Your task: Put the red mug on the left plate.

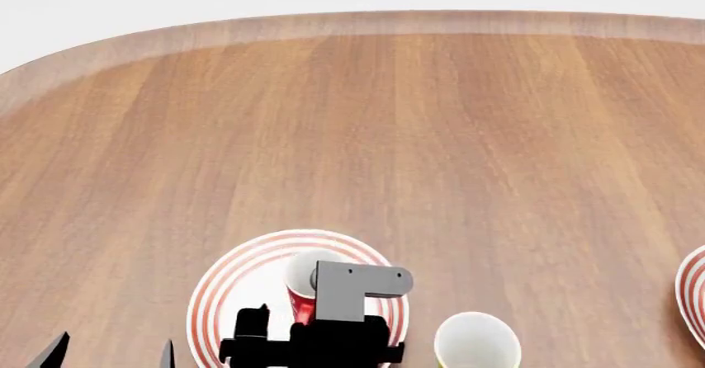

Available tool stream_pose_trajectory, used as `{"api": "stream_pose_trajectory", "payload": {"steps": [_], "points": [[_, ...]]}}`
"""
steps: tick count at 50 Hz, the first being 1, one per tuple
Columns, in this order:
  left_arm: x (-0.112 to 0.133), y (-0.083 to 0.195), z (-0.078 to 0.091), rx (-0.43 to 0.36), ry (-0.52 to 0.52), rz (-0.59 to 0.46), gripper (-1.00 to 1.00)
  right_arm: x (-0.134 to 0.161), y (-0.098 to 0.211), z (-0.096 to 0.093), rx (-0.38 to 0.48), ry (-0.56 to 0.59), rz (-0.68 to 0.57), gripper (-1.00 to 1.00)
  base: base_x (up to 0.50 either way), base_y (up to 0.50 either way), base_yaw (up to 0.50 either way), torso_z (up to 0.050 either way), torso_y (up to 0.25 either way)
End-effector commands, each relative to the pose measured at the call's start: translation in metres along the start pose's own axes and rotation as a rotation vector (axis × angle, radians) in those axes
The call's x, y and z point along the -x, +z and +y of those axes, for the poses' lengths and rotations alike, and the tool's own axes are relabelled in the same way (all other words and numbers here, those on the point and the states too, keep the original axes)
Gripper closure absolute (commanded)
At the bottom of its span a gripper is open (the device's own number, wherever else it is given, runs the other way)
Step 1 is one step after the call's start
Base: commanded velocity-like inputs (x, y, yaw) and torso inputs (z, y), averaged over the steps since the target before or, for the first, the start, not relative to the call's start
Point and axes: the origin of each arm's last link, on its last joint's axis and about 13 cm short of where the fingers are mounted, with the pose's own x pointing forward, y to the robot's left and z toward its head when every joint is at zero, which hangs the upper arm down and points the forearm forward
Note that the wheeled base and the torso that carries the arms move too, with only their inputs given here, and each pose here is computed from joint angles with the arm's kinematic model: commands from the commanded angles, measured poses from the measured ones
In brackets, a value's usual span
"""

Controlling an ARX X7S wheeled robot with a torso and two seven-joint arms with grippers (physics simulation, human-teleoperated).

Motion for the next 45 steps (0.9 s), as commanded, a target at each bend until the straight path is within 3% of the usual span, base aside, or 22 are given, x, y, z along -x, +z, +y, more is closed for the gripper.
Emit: {"api": "stream_pose_trajectory", "payload": {"steps": [1,15,29,45], "points": [[0.001,0.001,0.0,0.001,0.001,-0.002,-1.0,0.002,0.001,0.001,0.004,0.006,-0.001,-1.0,0.0,0.0,0.0,0.0,0.0],[0.003,0.007,0.0,0.001,-0.001,-0.017,-1.0,0.019,0.001,0.002,0.018,0.007,-0.055,-1.0,0.0,0.0,0.0,0.0,0.0],[0.012,0.028,-0.001,0.0,-0.012,-0.076,-1.0,0.063,0.003,0.003,0.045,-0.005,-0.236,-1.0,0.0,0.0,0.0,0.0,0.0],[0.019,0.041,-0.001,-0.004,-0.017,-0.116,-1.0,0.088,0.0,0.009,0.085,0.017,-0.347,-1.0,0.0,0.0,0.0,0.0,0.0]]}}
